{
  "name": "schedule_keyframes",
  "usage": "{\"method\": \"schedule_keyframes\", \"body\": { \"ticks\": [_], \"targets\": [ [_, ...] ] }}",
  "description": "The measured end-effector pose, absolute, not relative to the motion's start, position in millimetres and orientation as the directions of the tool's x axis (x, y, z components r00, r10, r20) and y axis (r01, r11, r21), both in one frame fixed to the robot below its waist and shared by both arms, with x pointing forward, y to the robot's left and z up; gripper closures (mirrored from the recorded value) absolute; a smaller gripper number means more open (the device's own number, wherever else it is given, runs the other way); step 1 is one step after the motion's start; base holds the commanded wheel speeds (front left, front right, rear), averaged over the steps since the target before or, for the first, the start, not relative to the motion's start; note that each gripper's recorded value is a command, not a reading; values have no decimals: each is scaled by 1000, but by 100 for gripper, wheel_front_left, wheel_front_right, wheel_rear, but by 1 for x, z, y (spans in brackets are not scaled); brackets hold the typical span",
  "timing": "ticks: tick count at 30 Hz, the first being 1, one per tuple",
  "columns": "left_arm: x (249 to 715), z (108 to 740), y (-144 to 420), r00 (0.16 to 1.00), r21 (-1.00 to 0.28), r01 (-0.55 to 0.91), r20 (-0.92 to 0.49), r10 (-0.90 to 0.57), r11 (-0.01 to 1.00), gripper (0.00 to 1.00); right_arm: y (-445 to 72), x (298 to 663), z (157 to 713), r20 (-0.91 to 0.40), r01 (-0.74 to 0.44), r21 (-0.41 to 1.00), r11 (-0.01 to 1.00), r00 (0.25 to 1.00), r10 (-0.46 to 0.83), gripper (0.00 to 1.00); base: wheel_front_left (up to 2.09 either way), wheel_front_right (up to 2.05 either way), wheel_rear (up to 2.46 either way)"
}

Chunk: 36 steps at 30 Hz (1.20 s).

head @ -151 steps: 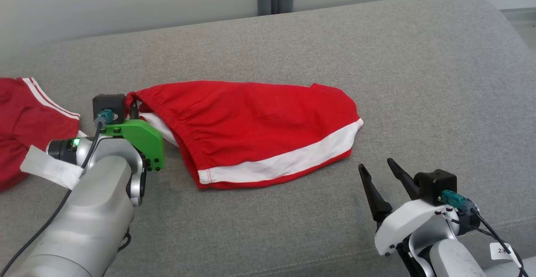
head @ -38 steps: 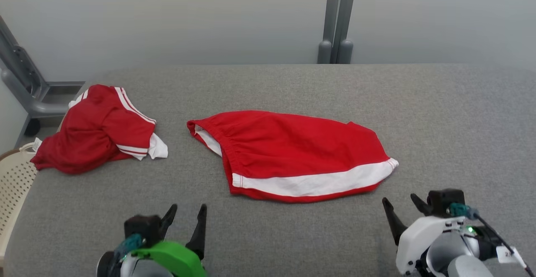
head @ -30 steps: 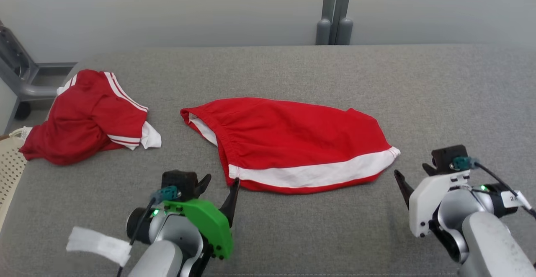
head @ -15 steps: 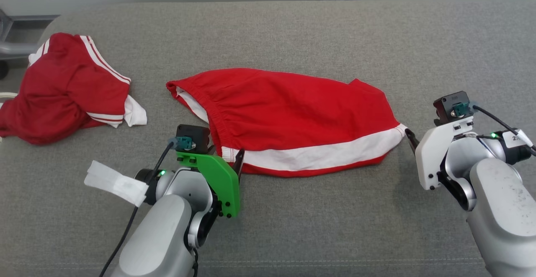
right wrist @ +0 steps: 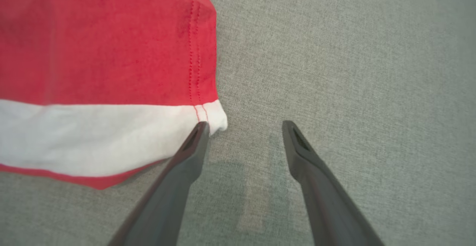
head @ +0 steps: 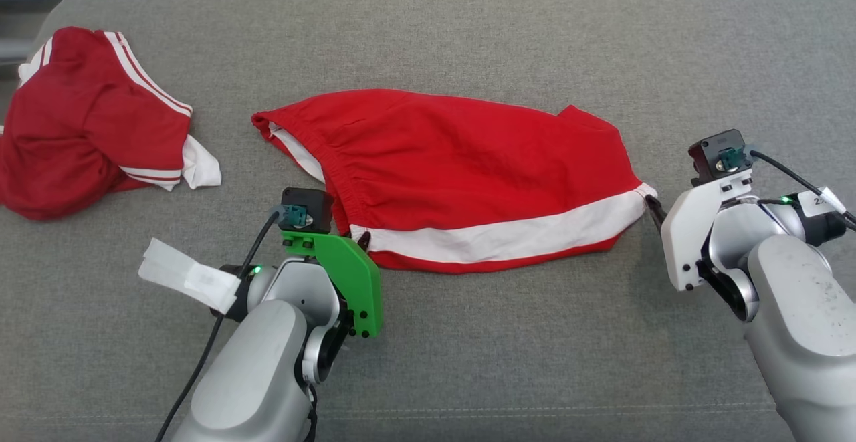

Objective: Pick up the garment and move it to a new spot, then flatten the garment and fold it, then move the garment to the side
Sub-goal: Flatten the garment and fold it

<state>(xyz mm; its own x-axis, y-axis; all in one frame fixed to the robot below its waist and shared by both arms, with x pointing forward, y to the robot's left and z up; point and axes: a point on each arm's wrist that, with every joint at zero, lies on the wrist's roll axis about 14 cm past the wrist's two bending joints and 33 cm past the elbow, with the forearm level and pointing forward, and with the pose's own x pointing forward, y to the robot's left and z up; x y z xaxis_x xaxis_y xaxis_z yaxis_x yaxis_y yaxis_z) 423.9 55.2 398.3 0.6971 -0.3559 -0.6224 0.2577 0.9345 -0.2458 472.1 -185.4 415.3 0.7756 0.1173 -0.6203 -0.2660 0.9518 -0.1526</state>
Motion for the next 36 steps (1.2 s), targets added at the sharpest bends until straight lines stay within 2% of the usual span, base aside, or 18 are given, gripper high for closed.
{"method": "schedule_keyframes", "body": {
  "ticks": [1,4,15,22,23,24,25,26,27,33,36],
  "targets": [
    [424,397,55,696,-246,256,-624,-355,935,67,-184,471,413,-627,-272,-150,951,769,121,0,0,0,0],
    [424,394,56,687,-244,254,-636,-352,936,100,-178,467,406,-650,-293,-129,947,746,142,0,0,0,0],
    [426,393,62,697,-235,241,-633,-337,942,100,-168,462,394,-685,-324,-69,943,703,191,0,0,0,0],
    [427,398,66,720,-231,233,-612,-327,945,100,-157,464,390,-677,-330,-29,943,701,225,0,0,0,0],
    [428,399,67,727,-229,232,-605,-325,945,100,-156,466,391,-673,-332,-29,943,704,228,8,0,0,0],
    [428,400,68,730,-229,231,-602,-324,946,100,-156,467,390,-673,-334,-28,942,703,229,29,0,0,0],
    [428,400,68,732,-228,230,-601,-323,946,100,-154,467,390,-672,-339,-29,940,703,233,58,0,0,0],
    [429,400,69,735,-228,229,-597,-321,946,100,-153,467,389,-673,-342,-27,939,701,236,82,0,0,0],
    [429,401,69,736,-227,229,-596,-321,947,100,-152,468,389,-670,-345,-27,938,703,240,100,0,0,0],
    [437,412,69,779,-242,223,-538,-322,944,100,-151,474,396,-648,-348,-30,937,721,246,100,0,0,0],
    [449,430,69,824,-255,216,-470,-316,943,100,-151,484,413,-593,-323,3,946,762,262,100,0,0,0]
  ]
}}
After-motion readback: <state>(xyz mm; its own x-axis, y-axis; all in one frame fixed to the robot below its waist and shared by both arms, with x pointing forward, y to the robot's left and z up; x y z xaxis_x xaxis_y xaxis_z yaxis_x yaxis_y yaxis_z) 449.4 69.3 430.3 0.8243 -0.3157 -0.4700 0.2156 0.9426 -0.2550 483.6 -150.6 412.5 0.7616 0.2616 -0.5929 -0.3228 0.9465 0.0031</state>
